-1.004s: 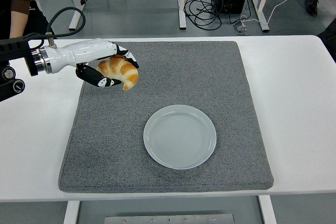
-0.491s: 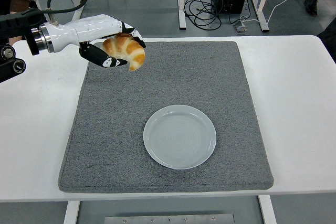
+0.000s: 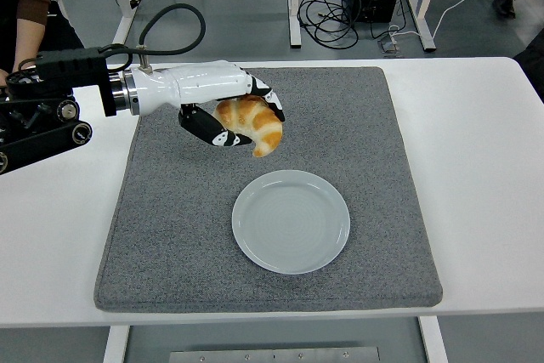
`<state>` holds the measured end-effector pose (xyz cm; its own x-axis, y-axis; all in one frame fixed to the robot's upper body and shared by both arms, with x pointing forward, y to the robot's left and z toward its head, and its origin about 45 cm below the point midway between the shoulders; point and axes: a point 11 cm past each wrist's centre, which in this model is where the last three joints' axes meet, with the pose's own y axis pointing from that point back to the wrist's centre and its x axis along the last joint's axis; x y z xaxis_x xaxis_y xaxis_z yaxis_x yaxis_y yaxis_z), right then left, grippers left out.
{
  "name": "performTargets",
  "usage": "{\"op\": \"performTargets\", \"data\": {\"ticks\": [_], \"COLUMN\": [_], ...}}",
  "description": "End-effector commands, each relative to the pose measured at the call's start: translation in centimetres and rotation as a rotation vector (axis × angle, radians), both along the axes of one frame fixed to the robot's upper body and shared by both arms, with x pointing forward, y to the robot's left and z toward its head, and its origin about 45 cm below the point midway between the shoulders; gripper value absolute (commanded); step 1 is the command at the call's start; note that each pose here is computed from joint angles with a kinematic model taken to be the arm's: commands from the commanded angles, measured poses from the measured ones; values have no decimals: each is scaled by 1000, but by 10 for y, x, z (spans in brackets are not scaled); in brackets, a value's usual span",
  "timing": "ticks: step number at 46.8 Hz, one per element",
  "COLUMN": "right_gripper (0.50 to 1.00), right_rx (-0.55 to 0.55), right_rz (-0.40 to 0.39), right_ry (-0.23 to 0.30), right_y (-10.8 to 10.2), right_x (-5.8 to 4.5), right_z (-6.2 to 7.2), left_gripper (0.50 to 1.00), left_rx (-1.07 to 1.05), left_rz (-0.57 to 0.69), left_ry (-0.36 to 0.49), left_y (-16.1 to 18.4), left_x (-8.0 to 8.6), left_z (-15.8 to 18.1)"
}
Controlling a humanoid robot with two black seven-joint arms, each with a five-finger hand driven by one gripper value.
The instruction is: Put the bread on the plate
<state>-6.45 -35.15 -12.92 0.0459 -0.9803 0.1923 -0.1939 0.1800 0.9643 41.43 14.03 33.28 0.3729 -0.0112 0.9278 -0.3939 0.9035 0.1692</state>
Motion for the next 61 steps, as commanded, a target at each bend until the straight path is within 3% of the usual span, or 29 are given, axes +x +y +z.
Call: {"op": "performTargets", "data": {"ticks": [1,32,41,61], "right_gripper": [1000,1000,1000,1000], "right_rx": [0,-5,-5,-5], "right_rz": [1,1,1,1], "right_ry": [0,-1,0,-1], "right_y": [0,-1,-1,-1], "right_x": [0,1,0,1], "right_z": [0,0,0,0], "left_gripper": [500,500,500,500], "left_rx": [13,-8,-26,-38], "left_rz": [-28,-113,-134,-116], "left_ry": [-7,-86,-50,-41], "left_y": [-9,-49,-58,-57], "left_x": [-4,-24,-37,-43], "left_z": [-7,-66,-84,-114]}}
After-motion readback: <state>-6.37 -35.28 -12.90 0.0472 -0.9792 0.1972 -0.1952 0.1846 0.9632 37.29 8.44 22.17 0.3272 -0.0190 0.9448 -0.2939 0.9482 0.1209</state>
